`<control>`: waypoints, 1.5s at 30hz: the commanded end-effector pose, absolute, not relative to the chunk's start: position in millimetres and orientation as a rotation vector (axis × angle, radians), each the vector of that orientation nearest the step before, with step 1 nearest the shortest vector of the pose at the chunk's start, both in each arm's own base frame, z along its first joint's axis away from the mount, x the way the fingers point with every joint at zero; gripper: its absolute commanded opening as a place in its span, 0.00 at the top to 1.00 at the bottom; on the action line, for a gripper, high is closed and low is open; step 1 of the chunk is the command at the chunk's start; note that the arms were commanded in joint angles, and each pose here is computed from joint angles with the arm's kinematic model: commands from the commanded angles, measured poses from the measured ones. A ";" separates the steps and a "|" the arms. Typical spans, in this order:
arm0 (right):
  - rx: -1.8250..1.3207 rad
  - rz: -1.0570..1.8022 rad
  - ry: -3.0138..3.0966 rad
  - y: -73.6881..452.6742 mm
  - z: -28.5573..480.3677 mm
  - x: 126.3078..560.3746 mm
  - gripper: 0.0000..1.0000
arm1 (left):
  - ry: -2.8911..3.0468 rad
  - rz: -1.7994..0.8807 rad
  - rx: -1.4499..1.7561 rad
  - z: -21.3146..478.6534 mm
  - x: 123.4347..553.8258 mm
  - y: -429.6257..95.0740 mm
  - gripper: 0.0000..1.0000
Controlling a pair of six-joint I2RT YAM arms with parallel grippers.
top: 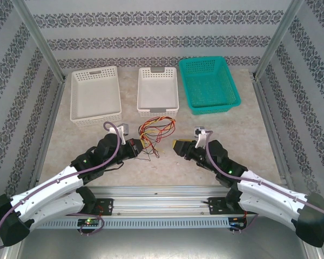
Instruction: Untangle the cables
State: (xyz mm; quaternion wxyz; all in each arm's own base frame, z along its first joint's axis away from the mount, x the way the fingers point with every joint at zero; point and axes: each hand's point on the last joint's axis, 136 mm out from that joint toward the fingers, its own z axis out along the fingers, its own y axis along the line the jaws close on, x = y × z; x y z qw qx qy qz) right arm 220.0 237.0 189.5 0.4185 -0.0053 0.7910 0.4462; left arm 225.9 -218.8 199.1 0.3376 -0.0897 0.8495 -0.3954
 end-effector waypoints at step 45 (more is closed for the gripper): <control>0.340 0.497 1.985 105.9 200.1 260.6 1.00 | 2.342 -0.743 0.010 193.8 194.2 -179.9 1.00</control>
